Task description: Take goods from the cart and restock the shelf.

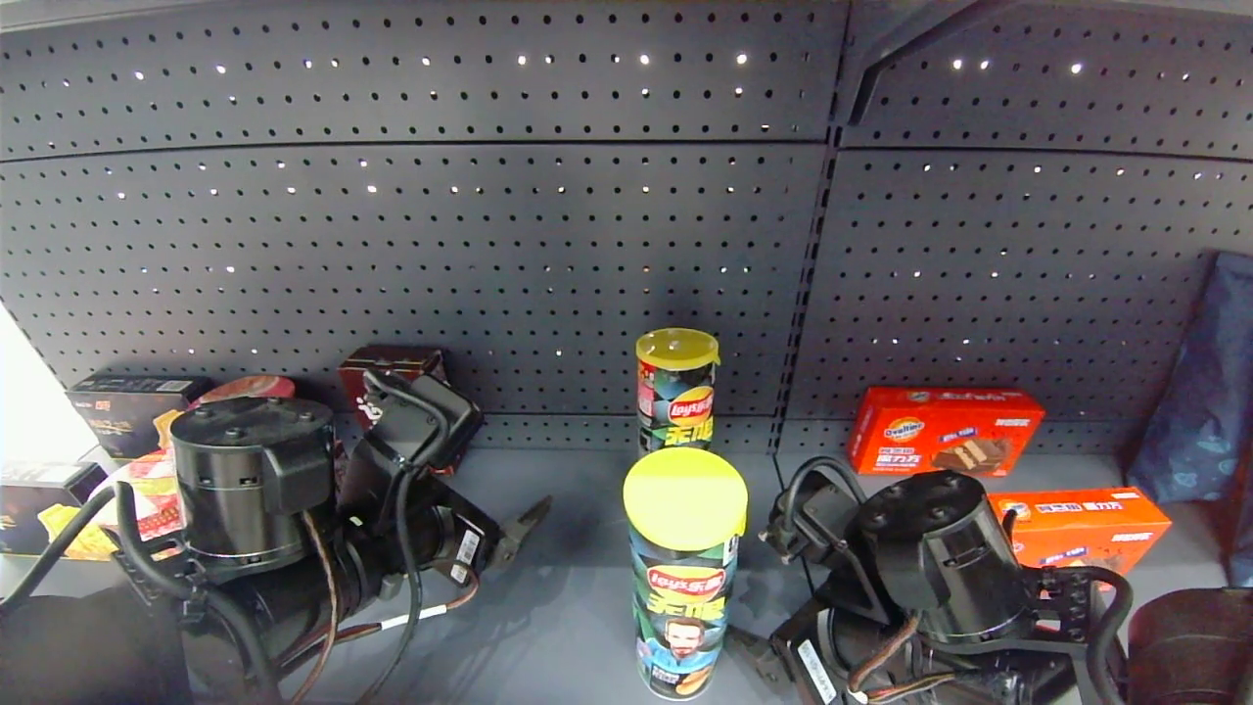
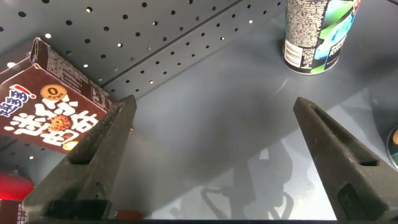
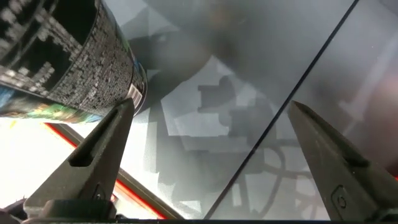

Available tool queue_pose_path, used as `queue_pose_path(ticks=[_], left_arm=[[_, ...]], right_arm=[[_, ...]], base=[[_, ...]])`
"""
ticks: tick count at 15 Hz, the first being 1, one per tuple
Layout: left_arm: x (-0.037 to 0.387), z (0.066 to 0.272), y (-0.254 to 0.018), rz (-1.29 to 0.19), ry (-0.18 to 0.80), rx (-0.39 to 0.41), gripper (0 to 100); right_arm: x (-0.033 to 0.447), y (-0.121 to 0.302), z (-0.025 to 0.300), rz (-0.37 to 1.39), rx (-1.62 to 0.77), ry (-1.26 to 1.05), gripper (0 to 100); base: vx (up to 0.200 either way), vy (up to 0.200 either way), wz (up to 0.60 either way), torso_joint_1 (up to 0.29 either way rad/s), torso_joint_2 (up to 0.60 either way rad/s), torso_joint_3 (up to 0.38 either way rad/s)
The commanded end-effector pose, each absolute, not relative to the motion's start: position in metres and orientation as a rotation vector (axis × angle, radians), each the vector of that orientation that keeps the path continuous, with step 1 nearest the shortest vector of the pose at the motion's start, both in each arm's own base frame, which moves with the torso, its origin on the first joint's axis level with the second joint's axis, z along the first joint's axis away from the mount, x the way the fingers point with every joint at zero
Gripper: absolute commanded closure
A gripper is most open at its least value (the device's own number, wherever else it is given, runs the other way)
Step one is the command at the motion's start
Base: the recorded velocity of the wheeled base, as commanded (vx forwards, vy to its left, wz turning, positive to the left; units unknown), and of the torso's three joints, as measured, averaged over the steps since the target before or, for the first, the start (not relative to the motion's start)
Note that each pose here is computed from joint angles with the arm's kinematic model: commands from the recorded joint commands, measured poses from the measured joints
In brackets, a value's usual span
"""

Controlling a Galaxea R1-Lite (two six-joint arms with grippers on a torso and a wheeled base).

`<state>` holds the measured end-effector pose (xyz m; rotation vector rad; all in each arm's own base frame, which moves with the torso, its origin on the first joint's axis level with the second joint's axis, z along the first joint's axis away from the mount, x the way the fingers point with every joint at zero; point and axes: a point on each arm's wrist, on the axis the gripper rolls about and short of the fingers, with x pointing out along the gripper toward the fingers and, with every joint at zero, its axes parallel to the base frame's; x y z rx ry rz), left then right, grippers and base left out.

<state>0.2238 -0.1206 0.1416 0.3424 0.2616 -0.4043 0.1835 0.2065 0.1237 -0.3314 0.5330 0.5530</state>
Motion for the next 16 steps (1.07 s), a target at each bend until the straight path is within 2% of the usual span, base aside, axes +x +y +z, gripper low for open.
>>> queue_pose_path(ticks=[1, 7, 8, 9, 12, 16], left_arm=[[0.223, 0.141, -0.12, -0.403, 0.264, 0.344, 0], [0.221, 0.151, -0.121, -0.407, 0.209, 0.326, 0], [0.213, 0.169, -0.116, -0.396, 0.141, 0.303, 0], [0.21, 0.173, -0.114, -0.392, 0.124, 0.296, 0], [0.187, 0.198, -0.095, -0.354, 0.019, 0.252, 0], [0.14, 0.203, -0.038, -0.143, -0.056, 0.226, 0]], right_arm=[[0.183, 0.205, 0.124, 0.552, -0.331, 0.532, 0], [0.165, 0.176, 0.152, 0.535, -0.262, 0.448, 0], [0.154, 0.15, 0.174, 0.501, -0.196, 0.363, 0], [0.15, 0.143, 0.177, 0.491, -0.185, 0.349, 0], [0.139, 0.094, 0.194, 0.338, -0.102, 0.255, 0], [0.107, 0.035, 0.203, 0.083, -0.021, 0.123, 0]], base=[[0.0, 0.0, 0.0, 0.0, 0.0, 0.0], [0.0, 0.0, 0.0, 0.0, 0.0, 0.0], [0.0, 0.0, 0.0, 0.0, 0.0, 0.0], [0.0, 0.0, 0.0, 0.0, 0.0, 0.0], [0.0, 0.0, 0.0, 0.0, 0.0, 0.0], [0.0, 0.0, 0.0, 0.0, 0.0, 0.0]])
